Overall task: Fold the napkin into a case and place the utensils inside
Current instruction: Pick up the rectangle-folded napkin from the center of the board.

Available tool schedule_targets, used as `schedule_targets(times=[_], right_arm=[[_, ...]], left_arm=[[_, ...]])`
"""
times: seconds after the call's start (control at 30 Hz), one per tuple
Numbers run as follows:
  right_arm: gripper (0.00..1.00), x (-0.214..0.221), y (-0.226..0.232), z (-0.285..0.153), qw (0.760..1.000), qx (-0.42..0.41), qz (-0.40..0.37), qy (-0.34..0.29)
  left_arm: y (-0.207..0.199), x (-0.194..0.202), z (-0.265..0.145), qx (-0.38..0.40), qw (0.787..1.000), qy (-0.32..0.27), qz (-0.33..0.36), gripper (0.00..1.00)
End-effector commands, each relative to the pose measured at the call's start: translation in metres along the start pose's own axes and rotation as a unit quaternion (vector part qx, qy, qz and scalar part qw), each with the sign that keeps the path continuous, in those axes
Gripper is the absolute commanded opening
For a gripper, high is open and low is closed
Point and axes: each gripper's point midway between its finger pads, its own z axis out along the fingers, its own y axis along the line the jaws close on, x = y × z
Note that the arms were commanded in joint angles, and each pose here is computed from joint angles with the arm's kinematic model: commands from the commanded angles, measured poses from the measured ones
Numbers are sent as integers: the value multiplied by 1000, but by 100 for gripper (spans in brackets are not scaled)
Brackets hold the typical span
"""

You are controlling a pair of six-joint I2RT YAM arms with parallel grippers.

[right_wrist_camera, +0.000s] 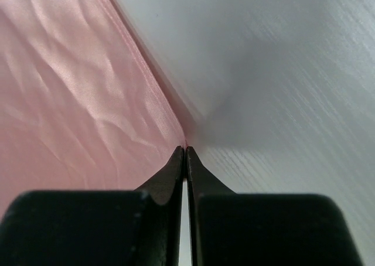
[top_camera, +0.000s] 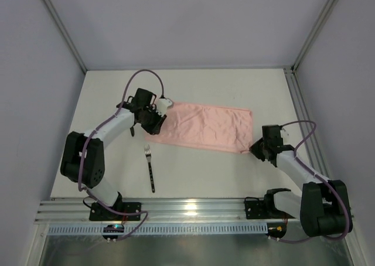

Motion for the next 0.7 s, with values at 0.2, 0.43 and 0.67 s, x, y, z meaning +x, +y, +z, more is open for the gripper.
schedule_targets(times=[0.2,0.43,0.67], right_arm=[[4,-40,15,-33,995,12,-83,-52],[4,-38,33,-29,989,13,-145,-16],[4,-9,126,-20,959,-3,-284,4]], left_arm=[[46,3,-14,-53,993,-3,-101,29],[57,24,13,-70,988,38,-136,30],[50,36,25,-51,986,61,-145,26]])
